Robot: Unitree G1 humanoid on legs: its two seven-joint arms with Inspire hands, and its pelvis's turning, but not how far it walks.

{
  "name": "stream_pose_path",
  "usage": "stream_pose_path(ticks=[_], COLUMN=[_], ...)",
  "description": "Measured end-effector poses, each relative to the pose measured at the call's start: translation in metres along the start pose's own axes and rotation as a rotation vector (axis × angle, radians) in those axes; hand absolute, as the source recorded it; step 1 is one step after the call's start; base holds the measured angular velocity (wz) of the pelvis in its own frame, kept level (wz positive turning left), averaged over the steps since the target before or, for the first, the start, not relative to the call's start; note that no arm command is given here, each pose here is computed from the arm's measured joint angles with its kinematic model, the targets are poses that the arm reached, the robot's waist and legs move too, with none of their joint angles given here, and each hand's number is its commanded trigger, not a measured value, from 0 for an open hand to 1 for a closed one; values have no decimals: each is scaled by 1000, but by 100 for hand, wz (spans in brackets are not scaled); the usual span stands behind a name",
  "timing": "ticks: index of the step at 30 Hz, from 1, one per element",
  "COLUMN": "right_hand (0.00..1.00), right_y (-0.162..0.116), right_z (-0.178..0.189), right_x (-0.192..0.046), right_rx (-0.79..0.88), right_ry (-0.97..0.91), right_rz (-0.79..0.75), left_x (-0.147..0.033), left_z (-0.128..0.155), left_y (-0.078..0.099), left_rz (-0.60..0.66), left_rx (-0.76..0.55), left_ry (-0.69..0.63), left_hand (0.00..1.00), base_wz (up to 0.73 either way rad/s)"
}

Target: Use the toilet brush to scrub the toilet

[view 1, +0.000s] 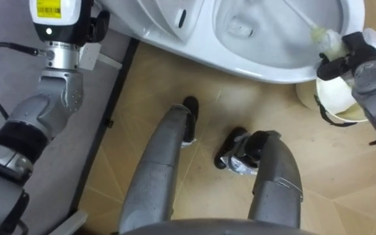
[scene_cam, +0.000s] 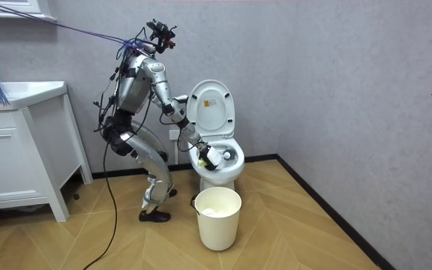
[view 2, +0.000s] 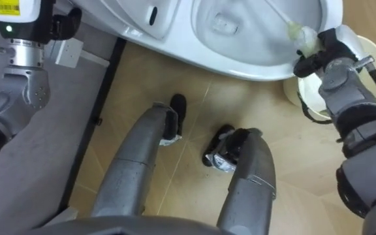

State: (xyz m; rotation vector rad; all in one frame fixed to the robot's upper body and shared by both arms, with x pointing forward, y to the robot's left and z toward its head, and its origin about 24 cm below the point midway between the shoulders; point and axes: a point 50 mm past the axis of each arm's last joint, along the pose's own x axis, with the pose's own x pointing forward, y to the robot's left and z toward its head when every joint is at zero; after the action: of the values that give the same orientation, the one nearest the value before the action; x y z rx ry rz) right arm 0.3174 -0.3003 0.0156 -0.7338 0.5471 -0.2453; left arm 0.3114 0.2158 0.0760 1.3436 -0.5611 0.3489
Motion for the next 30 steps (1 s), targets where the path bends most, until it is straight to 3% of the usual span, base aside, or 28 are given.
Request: stream_pose_path(ticks=[10, 15, 19, 25, 30], right_hand=[100, 100, 100, 100, 100], right_y=[22, 39, 37, 36, 58], right_z=[-15, -32, -59, -91, -136], right_x=[-4, -11, -15, -25, -52], right_rx=[281, 400, 410, 294, 197], right_ry=[98, 166, 256, 332, 427], right_rz=[138, 214, 212, 196, 242], left_x=[0, -12, -45, -95, -155], left_z=[0, -5, -22, -34, -35], left_y=[-1, -8, -15, -24, -33], left_rz=[-10, -105, -232, -381, -552], left_rx=[4, 26, 50, 38, 14], left_ry=[3, 38, 141, 286, 409], left_hand=[0, 0, 0, 0, 0], base_wz=[-2, -4, 3, -4, -11])
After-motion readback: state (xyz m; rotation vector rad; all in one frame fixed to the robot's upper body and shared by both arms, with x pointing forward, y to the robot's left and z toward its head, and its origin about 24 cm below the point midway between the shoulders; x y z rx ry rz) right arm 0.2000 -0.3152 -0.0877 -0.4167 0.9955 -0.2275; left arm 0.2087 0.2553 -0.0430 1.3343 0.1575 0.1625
